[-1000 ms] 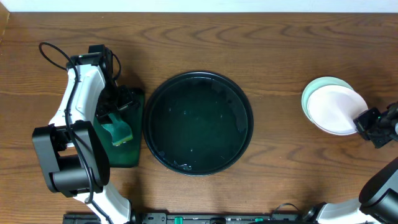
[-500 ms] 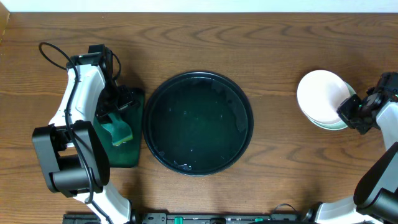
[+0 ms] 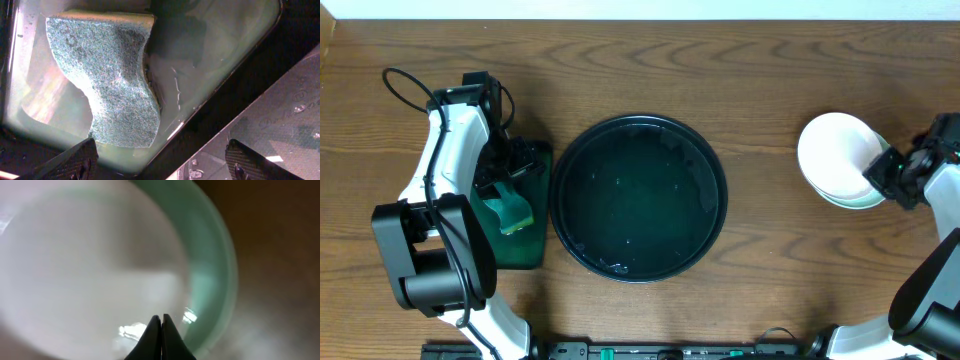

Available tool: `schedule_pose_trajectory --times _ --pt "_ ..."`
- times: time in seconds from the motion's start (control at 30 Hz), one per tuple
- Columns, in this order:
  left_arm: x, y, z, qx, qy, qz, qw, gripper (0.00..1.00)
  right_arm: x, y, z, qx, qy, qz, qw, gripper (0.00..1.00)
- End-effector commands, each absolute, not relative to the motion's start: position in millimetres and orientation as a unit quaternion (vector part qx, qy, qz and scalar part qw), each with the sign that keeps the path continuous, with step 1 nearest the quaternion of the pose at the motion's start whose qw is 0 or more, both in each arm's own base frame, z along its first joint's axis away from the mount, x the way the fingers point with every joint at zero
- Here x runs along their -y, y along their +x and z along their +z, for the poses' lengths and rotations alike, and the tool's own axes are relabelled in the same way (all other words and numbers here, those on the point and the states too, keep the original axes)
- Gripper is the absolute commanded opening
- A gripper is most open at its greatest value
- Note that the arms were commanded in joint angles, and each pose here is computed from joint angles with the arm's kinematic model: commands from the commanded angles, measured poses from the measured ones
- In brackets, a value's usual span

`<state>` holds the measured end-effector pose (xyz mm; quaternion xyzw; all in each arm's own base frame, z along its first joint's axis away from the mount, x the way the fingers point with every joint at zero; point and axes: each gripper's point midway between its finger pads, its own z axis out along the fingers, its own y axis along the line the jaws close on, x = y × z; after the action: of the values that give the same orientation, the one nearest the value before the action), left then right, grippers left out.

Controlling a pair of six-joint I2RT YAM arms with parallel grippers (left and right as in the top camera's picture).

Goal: Clean dirty plates on tray and stack at the side
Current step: 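Carry the plate right and stack it on the plate pile, then open the right gripper and release the plate on the stack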

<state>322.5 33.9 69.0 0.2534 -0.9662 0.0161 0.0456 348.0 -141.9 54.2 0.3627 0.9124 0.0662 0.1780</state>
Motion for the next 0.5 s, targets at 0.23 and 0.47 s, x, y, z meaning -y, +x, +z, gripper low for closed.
schedule_pose_trajectory --times 0.23,0.47 --pt "-33.9 314.8 68.0 0.966 0.250 0.012 0.059 0.83 130.2 353.6 40.0 -0.920 0.353 0.055 0.164 0.01" --pt "-33.5 311.8 68.4 0.966 0.250 0.012 0.066 0.82 143.4 334.9 17.1 -0.918 0.377 0.005 0.121 0.01"
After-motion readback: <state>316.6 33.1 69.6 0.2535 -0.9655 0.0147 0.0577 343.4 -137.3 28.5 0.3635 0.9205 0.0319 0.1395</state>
